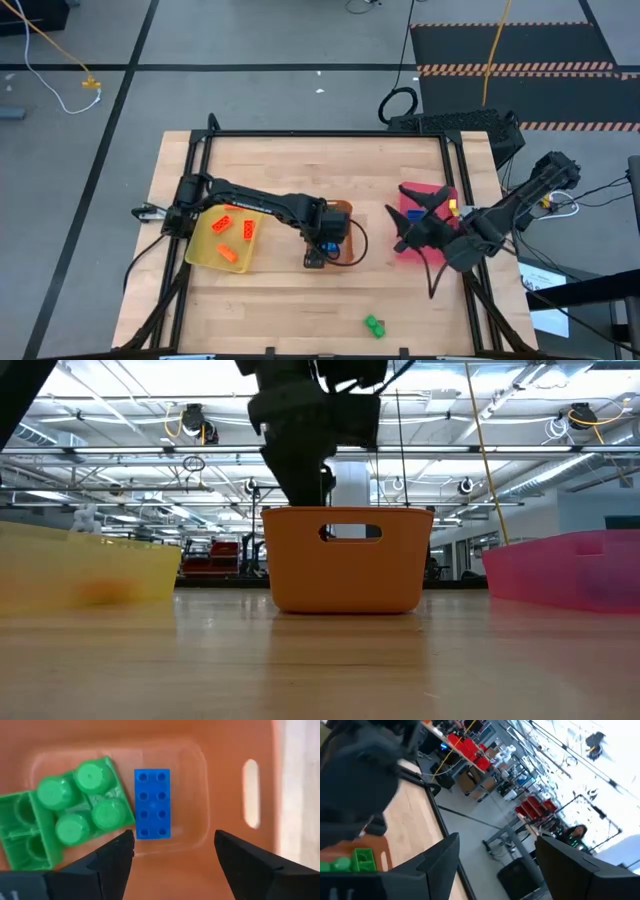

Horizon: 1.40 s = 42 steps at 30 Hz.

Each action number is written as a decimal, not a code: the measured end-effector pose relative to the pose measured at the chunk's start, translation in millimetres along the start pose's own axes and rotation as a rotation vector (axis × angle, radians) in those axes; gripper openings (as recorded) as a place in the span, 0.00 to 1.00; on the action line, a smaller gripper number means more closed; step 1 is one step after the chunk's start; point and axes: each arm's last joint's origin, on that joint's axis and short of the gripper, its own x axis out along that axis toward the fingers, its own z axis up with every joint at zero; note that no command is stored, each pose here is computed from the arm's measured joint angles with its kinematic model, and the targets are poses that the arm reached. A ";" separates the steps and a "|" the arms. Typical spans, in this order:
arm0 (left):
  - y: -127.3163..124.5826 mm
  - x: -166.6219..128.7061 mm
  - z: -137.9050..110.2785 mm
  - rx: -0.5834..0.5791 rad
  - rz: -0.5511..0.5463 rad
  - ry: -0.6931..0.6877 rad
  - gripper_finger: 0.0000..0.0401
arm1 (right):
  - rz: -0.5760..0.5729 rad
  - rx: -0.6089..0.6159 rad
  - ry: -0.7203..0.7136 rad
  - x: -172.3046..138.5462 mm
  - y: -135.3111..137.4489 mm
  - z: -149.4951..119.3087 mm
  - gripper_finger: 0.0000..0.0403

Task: Sort & place blocks by color
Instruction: Put he blue game piece into the pink bin

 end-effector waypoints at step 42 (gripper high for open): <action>13.5 37.5 1.8 -0.062 0.107 0.046 0.12 | 0.009 0.046 0.019 -1.5 -6.1 -9.6 0.61</action>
